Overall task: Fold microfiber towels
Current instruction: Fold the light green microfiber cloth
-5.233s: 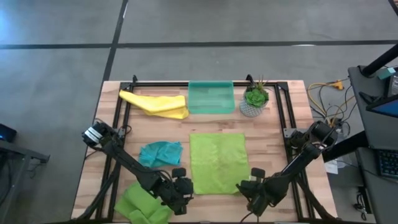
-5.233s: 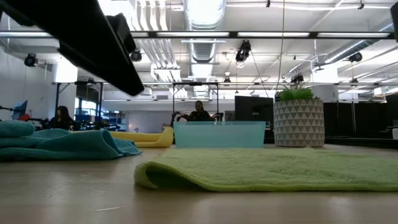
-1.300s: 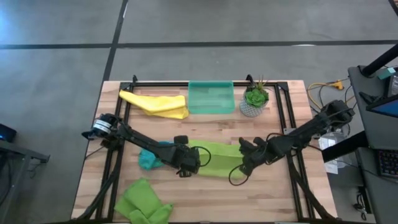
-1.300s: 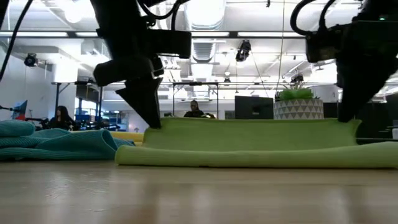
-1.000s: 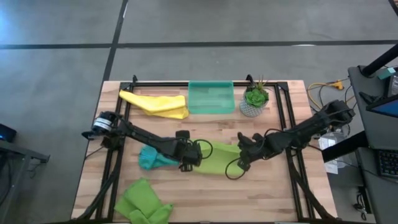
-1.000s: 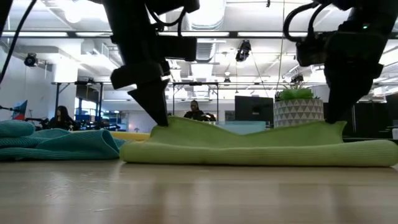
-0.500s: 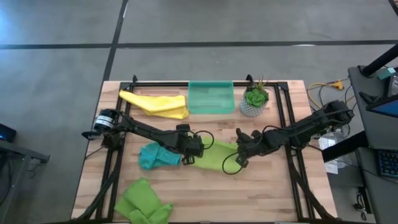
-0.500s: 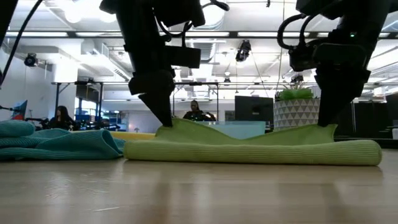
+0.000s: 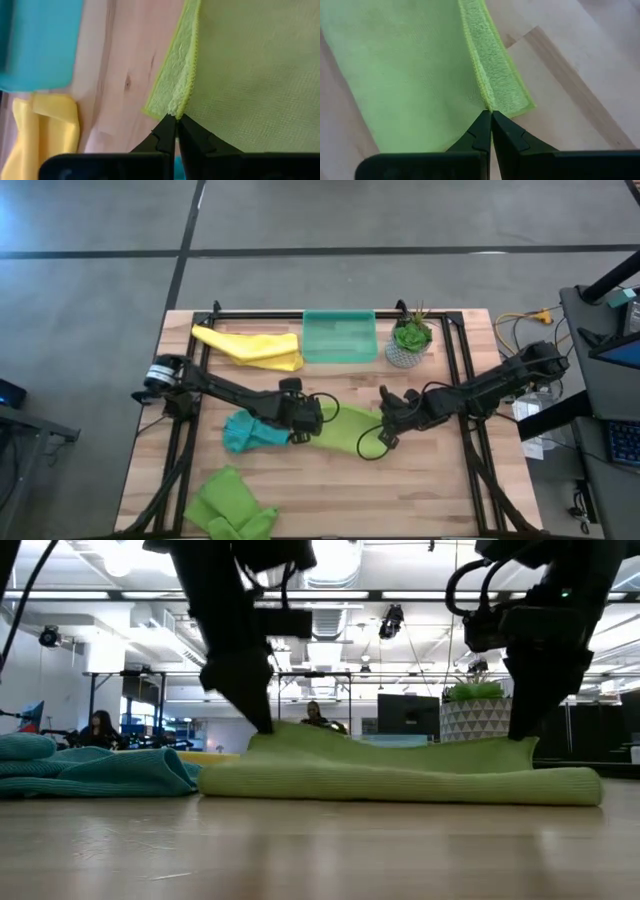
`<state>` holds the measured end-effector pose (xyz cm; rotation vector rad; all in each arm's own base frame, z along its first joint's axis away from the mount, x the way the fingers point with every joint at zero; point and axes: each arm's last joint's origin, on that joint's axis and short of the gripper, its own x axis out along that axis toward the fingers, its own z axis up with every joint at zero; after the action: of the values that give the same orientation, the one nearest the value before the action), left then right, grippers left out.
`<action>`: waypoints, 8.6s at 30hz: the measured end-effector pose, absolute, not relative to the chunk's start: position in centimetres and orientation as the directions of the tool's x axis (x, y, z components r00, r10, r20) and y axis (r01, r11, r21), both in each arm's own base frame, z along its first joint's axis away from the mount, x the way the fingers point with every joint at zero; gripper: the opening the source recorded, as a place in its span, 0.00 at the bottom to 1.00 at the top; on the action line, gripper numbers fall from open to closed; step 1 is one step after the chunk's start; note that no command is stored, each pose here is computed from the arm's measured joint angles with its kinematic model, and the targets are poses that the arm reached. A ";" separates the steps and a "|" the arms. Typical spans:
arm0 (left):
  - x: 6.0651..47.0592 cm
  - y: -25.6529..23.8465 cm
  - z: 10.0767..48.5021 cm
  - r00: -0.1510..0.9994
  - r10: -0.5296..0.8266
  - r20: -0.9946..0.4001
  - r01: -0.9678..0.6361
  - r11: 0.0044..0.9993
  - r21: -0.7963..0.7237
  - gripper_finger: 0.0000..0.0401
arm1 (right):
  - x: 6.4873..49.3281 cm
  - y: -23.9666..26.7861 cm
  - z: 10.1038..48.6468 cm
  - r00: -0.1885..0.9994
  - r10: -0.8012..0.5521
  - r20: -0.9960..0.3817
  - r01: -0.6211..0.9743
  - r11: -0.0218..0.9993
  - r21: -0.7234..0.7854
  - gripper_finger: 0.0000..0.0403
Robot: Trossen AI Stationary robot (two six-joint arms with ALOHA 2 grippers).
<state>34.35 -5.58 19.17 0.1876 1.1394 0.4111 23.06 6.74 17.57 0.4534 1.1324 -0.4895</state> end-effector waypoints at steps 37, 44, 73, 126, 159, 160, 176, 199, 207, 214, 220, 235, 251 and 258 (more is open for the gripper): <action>32.4 -2.1 18.4 0.603 0.112 -0.790 -0.139 0.990 0.034 0.35 | 24.1 9.2 18.8 0.600 -0.107 -0.793 0.428 0.880 0.205 0.41; 31.1 -2.3 16.5 0.546 0.070 -0.835 -0.130 0.992 -0.001 0.26 | 25.9 11.0 14.5 0.541 -0.050 -0.840 0.397 0.895 0.202 0.40; 29.3 -3.4 22.7 0.752 -0.009 -0.659 -0.208 0.945 -0.251 0.01 | 21.7 15.3 16.1 0.373 0.069 -0.925 0.269 0.946 0.179 0.33; 33.5 -10.1 21.4 0.743 -0.224 -0.631 0.261 0.965 -0.035 0.08 | 17.7 17.4 17.5 0.566 -0.112 -0.817 0.177 0.984 -0.012 0.34; 34.6 -10.1 14.2 0.578 -0.136 -0.805 0.186 0.982 -0.033 0.56 | 16.9 17.0 15.2 0.500 0.005 -0.866 0.055 0.998 0.037 0.55; 34.6 -10.1 14.2 0.575 -0.133 -0.807 0.184 0.982 -0.030 0.56 | 16.8 17.0 15.0 0.495 0.006 -0.869 0.054 0.998 0.038 0.55; 34.5 -10.0 14.0 0.577 -0.108 -0.809 0.143 0.989 -0.030 0.56 | 16.4 16.7 14.0 0.479 0.040 -0.877 0.077 0.993 0.087 0.55; 34.4 -10.0 14.0 0.584 -0.077 -0.808 0.109 0.994 -0.016 0.53 | 15.7 15.9 12.4 0.464 0.060 -0.884 0.137 0.981 0.138 0.54; 34.3 -10.1 14.0 0.589 -0.050 -0.807 0.100 0.995 0.012 0.34 | 16.0 16.0 11.7 0.458 0.024 -0.889 0.152 0.983 0.105 0.54; 34.2 -10.6 14.0 0.585 -0.067 -0.808 0.119 0.993 0.004 0.19 | 16.7 16.6 11.6 0.456 0.009 -0.890 0.130 0.989 0.077 0.46; 33.8 -11.1 13.8 0.561 -0.070 -0.825 0.139 0.990 0.010 0.11 | 16.6 16.6 11.9 0.419 -0.016 -0.908 0.153 0.987 0.053 0.30; 33.1 -11.1 16.0 0.597 -0.014 -0.802 0.105 0.993 0.061 0.01 | 16.3 16.6 13.3 0.397 0.043 -0.917 0.163 0.980 0.117 0.03; 32.5 -11.6 17.9 0.624 -0.115 -0.773 0.124 0.991 -0.047 0.00 | 17.2 18.9 16.1 0.436 0.157 -0.886 0.174 0.951 0.254 0.02; 32.6 -11.6 17.9 0.627 -0.113 -0.771 0.122 0.991 -0.047 0.00 | 16.3 19.5 15.8 0.438 0.155 -0.886 0.236 0.930 0.280 0.02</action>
<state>32.58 -11.57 17.91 0.0098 0.8828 -0.1347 16.28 19.46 15.80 0.3925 1.1245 -0.0521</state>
